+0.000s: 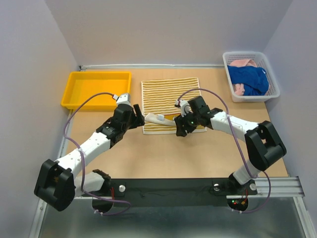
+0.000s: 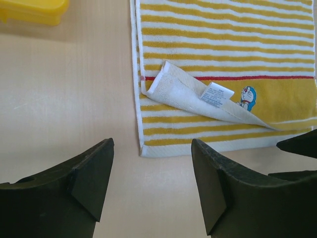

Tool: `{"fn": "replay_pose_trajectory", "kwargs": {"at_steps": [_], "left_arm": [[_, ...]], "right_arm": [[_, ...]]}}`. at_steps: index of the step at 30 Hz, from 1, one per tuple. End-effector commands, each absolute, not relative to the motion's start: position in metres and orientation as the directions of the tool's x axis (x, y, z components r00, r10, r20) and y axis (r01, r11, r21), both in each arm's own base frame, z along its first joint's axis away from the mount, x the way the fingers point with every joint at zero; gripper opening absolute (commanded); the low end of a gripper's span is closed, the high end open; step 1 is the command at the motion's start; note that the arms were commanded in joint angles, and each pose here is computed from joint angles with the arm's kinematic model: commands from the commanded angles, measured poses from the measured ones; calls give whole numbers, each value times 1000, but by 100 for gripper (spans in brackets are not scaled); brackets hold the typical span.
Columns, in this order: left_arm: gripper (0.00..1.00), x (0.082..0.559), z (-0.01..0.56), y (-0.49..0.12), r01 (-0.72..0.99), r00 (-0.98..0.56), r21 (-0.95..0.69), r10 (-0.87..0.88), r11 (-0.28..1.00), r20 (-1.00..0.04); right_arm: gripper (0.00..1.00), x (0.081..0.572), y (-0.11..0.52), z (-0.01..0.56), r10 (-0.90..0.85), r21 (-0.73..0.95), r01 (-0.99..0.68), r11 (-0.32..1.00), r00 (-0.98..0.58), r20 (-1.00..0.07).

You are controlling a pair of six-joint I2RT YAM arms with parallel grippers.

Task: Fold and stack the towels
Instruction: Fold the towel

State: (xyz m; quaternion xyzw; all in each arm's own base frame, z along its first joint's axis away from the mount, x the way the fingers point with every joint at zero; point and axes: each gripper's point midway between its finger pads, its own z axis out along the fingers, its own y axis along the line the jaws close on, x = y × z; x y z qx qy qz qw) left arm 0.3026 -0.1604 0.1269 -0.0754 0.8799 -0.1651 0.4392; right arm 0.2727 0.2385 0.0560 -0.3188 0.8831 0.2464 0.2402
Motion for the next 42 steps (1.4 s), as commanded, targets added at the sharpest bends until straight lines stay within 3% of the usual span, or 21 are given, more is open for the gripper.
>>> {"fn": "replay_pose_trajectory", "kwargs": {"at_steps": [1, 6, 9, 10, 15, 22, 28, 32, 42], "left_arm": [[74, 299, 138, -148, -6, -564, -345, -288, 939, -774], [79, 294, 145, -131, -34, -535, -316, -284, 948, -796], [81, 295, 151, -119, -41, -517, -277, -257, 960, -816], [88, 295, 153, -111, -61, -506, -265, -259, 962, -823], [97, 298, 167, -88, -57, -457, -195, -199, 979, -867], [98, 301, 178, -78, -55, -374, -222, -226, 973, -900], [97, 305, 179, -75, -74, -370, -226, -237, 971, -898], [97, 305, 179, -71, -89, -364, -223, -241, 971, -900], [96, 306, 180, -71, -85, -360, -232, -247, 969, -900]], "right_arm": [[70, 297, 284, 116, -428, 296, -805, 514, -540, -725], [84, 347, 317, 138, -383, 287, -804, 520, -520, -763], [85, 361, 334, 123, -380, 337, -794, 506, -556, -739], [85, 370, 343, 132, -360, 345, -794, 501, -553, -752], [85, 387, 363, 101, -363, 388, -768, 509, -601, -712], [83, 381, 373, 76, -375, 440, -745, 501, -645, -666], [76, 365, 380, 70, -397, 468, -751, 467, -651, -647], [60, 360, 383, 68, -403, 475, -751, 460, -653, -642], [43, 340, 394, 75, -427, 477, -771, 422, -633, -646]]}}
